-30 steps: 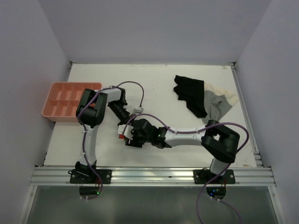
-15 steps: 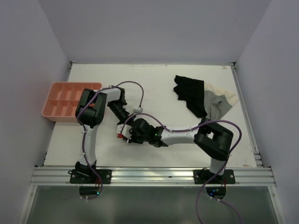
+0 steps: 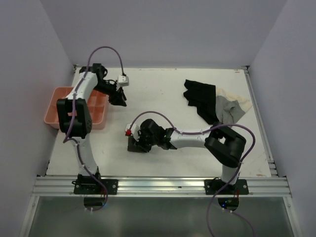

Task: Roll the underwear

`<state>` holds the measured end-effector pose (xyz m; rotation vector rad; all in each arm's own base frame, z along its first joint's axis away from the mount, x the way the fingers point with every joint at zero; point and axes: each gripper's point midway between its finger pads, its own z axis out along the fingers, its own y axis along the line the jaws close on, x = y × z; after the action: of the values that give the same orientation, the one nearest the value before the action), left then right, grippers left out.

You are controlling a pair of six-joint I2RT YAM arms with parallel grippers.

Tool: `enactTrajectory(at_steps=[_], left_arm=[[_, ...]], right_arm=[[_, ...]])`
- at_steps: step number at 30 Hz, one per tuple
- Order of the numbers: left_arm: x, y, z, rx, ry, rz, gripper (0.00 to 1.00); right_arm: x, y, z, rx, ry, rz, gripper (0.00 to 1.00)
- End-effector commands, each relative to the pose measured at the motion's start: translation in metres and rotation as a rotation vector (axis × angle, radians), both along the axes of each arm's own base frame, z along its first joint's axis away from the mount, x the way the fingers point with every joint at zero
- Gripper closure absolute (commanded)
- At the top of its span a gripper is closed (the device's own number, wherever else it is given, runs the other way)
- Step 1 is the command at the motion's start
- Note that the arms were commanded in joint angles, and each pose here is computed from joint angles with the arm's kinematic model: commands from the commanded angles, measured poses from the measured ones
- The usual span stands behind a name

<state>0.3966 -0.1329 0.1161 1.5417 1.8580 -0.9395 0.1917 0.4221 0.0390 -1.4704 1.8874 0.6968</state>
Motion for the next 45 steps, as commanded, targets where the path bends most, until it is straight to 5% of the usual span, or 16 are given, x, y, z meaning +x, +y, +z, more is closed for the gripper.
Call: enactTrajectory(at_steps=[1, 10, 14, 22, 34, 45], left_arm=[[0.014, 0.022, 0.050, -0.088, -0.167, 0.105, 0.54], [-0.086, 0.039, 0.034, -0.043, -0.422, 0.142, 0.53], [-0.127, 0.038, 0.026, 0.036, -0.614, 0.024, 0.51], [-0.197, 0.018, -0.049, 0.136, -0.733, -0.251, 0.43], [-0.189, 0.000, -0.061, 0.124, -0.849, -0.297, 0.40], [-0.190, 0.003, -0.109, 0.247, -0.715, -0.359, 0.51]], right_arm=[[-0.020, -0.027, -0.041, -0.088, 0.336, -0.077, 1.00], [-0.007, -0.021, -0.076, -0.073, 0.693, -0.169, 1.00], [-0.007, -0.018, -0.090, -0.043, 0.827, -0.179, 1.00], [-0.008, -0.017, -0.110, -0.006, 0.920, -0.173, 1.00], [-0.011, -0.018, -0.115, -0.023, 0.955, -0.156, 1.00], [-0.014, -0.023, -0.120, -0.032, 0.950, -0.154, 1.00]])
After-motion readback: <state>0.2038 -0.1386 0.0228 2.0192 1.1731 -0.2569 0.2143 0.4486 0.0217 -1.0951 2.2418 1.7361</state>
